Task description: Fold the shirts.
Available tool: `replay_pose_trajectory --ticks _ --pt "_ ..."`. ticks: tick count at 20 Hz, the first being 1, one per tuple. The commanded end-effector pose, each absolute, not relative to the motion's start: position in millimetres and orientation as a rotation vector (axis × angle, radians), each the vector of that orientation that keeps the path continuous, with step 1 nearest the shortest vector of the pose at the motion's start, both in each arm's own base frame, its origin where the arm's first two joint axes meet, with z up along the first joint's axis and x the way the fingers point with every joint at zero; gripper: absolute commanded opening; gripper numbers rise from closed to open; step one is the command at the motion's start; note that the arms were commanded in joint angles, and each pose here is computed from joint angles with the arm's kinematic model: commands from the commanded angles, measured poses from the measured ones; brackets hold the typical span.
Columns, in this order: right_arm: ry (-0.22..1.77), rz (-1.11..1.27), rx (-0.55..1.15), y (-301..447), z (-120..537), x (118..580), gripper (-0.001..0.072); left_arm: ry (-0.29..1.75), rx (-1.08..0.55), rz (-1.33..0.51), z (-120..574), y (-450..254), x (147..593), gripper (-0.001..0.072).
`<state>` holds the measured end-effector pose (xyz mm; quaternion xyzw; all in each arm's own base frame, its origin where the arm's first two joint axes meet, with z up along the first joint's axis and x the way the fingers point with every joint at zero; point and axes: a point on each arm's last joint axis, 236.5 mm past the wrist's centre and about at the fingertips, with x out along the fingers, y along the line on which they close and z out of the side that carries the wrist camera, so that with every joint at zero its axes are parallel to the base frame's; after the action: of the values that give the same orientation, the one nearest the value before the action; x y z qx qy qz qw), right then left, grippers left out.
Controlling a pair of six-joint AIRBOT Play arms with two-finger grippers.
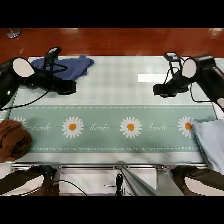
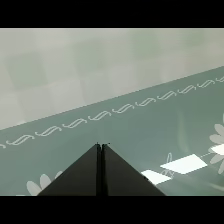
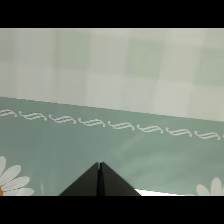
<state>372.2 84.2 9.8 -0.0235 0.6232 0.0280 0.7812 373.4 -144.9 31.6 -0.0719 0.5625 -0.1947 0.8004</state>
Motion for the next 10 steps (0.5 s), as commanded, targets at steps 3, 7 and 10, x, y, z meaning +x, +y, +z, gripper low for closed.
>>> replay_pose_trajectory --ticks 3,7,10 --pt "1.379 0.036 -0.091 83.5 -2.8 369.6 0.0028 1.243 -0.16 -0.39 20.7 -136.2 371.0 0.0017" --pt "1.378 0.032 -0.097 82.2 -2.7 370.0 0.0028 1.243 -0.159 -0.393 20.6 -137.7 370.6 0.0017" --pt "1.377 0.032 -0.097 82.1 -2.7 370.0 0.0028 1.243 -0.159 -0.394 20.6 -137.7 370.5 0.0017"
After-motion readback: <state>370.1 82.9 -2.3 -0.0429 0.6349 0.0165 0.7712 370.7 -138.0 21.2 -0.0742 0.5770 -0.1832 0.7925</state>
